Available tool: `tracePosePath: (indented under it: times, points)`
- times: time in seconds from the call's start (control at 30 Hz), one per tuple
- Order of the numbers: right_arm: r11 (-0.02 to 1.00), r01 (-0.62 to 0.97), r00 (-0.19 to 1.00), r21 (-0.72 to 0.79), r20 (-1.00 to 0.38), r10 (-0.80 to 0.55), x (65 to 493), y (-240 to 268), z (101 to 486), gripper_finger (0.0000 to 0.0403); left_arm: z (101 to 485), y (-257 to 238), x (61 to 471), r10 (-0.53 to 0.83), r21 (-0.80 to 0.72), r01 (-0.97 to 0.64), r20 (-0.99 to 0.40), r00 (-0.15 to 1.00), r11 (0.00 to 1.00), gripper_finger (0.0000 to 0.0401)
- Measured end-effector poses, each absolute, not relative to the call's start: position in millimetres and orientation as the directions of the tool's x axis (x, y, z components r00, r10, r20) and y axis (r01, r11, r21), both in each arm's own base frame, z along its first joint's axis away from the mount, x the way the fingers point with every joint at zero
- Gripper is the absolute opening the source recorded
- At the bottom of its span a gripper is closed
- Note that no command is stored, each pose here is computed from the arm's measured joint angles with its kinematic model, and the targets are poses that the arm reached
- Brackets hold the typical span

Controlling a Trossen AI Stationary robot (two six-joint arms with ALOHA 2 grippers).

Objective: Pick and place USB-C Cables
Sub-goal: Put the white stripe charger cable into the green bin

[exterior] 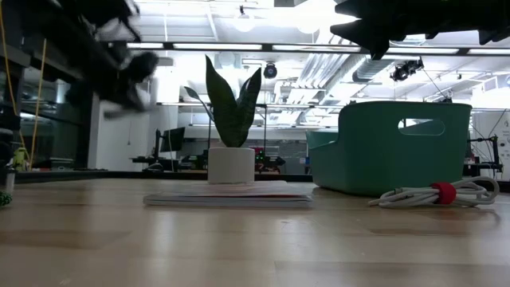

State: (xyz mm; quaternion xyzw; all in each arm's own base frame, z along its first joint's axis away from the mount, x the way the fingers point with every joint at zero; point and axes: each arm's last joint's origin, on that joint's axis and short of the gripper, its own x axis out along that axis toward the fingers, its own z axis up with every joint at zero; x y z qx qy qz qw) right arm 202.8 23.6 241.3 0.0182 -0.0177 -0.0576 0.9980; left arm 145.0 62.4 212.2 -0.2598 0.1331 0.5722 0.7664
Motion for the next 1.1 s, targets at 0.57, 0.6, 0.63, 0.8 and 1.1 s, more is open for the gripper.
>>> tracePosePath:
  times: [0.57, 0.6, 0.63, 0.8, 1.1]
  points:
    - [0.992, 0.114, 0.993, 0.06, 0.032, -0.116, 202.8, 23.6, 241.1, 0.022, 282.3, 43.2, 131.2, 0.639, -0.054, -0.678, -0.287, 0.714, 0.733, 0.0]
    - [0.992, 0.114, 0.993, 0.056, 0.032, -0.116, 202.8, 23.5, 241.1, 0.022, 281.6, 39.6, 133.9, 0.605, -0.066, -0.645, -0.284, 0.743, 0.761, 0.0]
    - [0.992, 0.114, 0.993, 0.056, 0.031, -0.115, 202.8, 23.6, 241.1, 0.022, 279.0, 35.3, 137.3, 0.573, -0.085, -0.611, -0.266, 0.775, 0.787, 0.0]
    - [0.992, 0.114, 0.993, 0.056, 0.03, -0.116, 202.8, 23.6, 240.9, 0.022, 255.1, 6.4, 153.0, 0.403, -0.136, -0.403, -0.027, 0.915, 0.905, 0.0]
    - [0.993, 0.087, 0.995, 0.079, 0.033, -0.09, 202.9, 24.3, 241.3, 0.022, 203.0, -27.1, 157.4, 0.31, -0.145, -0.291, 0.131, 0.942, 0.946, 0.0]
